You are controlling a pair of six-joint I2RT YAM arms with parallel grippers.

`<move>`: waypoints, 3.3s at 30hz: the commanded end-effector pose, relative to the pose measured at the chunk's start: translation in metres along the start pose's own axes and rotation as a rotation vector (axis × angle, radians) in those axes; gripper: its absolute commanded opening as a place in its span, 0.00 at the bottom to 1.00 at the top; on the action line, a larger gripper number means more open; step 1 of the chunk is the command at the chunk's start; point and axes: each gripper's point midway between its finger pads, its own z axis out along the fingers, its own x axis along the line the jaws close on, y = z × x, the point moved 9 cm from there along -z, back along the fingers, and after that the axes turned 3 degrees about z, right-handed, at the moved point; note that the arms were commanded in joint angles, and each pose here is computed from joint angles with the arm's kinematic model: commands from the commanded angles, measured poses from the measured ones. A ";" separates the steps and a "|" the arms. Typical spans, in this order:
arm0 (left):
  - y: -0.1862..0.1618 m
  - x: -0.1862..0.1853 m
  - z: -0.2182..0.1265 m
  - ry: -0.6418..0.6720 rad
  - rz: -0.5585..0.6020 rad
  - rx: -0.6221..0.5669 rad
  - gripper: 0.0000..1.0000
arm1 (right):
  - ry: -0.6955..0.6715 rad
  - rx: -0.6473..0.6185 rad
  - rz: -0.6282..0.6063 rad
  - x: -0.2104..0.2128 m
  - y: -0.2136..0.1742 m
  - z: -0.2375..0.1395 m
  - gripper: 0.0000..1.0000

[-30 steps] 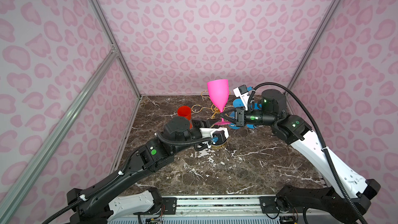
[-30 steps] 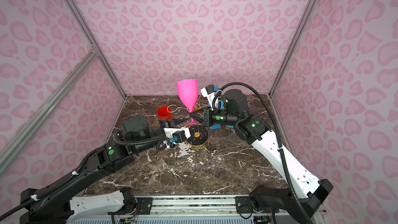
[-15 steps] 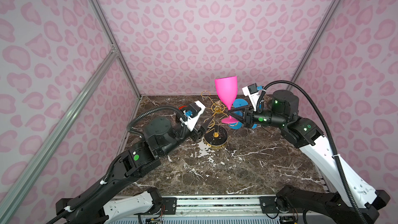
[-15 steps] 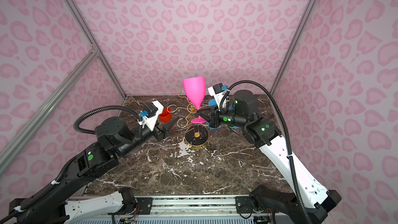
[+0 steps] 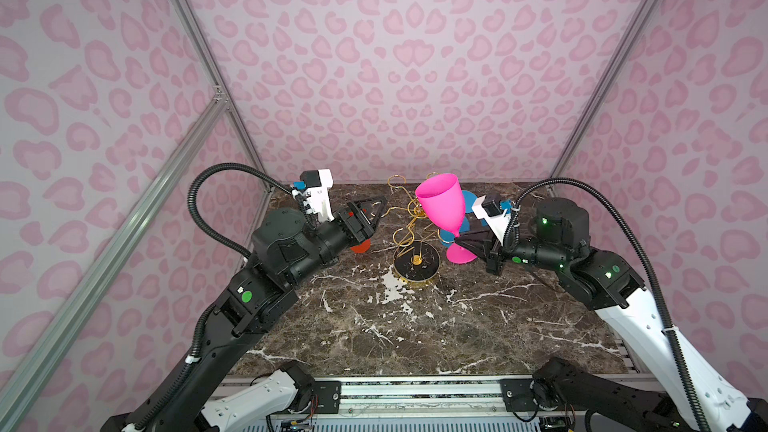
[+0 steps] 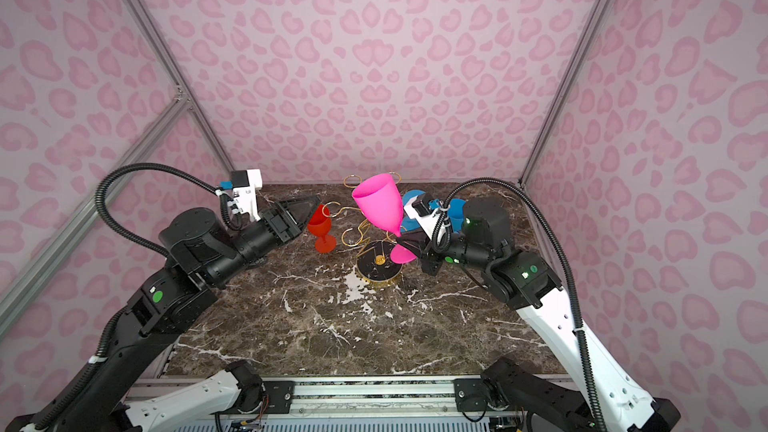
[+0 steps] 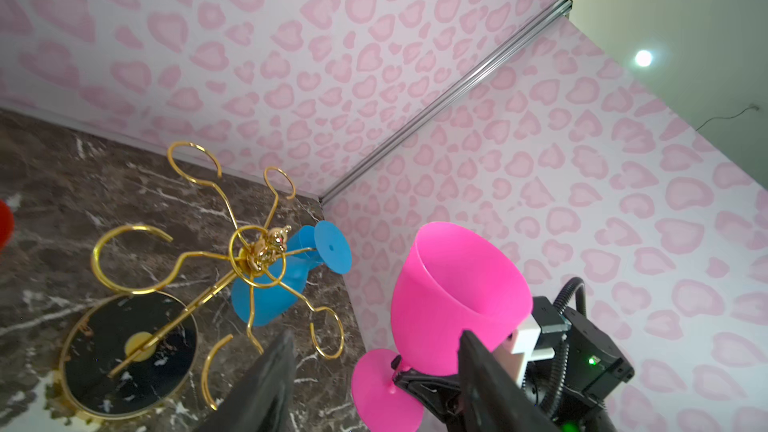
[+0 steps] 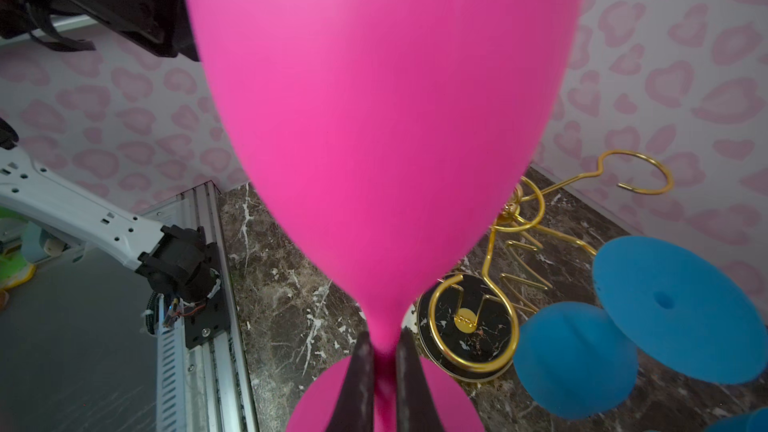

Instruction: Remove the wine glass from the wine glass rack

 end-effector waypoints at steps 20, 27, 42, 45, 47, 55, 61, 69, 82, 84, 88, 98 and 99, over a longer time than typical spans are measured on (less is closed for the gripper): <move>-0.027 -0.003 0.037 -0.141 -0.128 0.367 0.49 | -0.018 0.168 -0.275 0.010 -0.025 -0.008 0.00; -0.039 0.010 0.042 -0.091 -0.112 0.450 0.45 | 0.000 0.175 -0.286 0.013 -0.024 -0.009 0.00; -0.043 0.016 0.048 -0.075 -0.099 0.474 0.03 | -0.025 0.212 -0.338 0.018 -0.022 -0.004 0.06; -0.045 0.017 0.048 -0.077 -0.110 0.476 0.03 | -0.091 0.161 -0.342 0.017 -0.015 -0.008 0.94; -0.043 0.016 0.045 -0.082 -0.110 0.463 0.03 | -0.160 0.069 -0.344 0.016 -0.006 -0.017 0.99; -0.002 -0.001 -0.007 -0.069 -0.007 0.136 0.03 | -0.445 -0.447 -0.284 0.023 0.049 -0.096 0.99; 0.023 0.017 -0.082 0.273 0.160 -0.242 0.03 | -0.561 -0.615 -0.204 0.026 0.060 -0.132 0.99; 0.017 0.067 -0.164 0.854 0.335 -0.468 0.03 | -0.536 -0.556 -0.162 0.023 0.048 -0.120 0.99; -0.048 0.160 -0.059 0.993 0.355 0.147 0.03 | -0.561 -0.520 -0.054 0.012 0.044 -0.105 0.99; -0.051 0.172 -0.041 0.996 0.351 0.227 0.03 | -0.547 -0.534 -0.037 0.013 0.043 -0.106 0.99; -0.044 0.184 -0.015 0.975 0.347 0.299 0.03 | -0.537 -0.531 -0.020 0.014 0.041 -0.107 0.99; -0.026 0.210 0.046 0.972 0.391 0.460 0.03 | -0.554 -0.527 -0.002 0.014 0.034 -0.111 0.99; -0.027 0.214 0.050 0.982 0.396 0.481 0.03 | -0.556 -0.527 -0.002 0.015 0.034 -0.112 0.99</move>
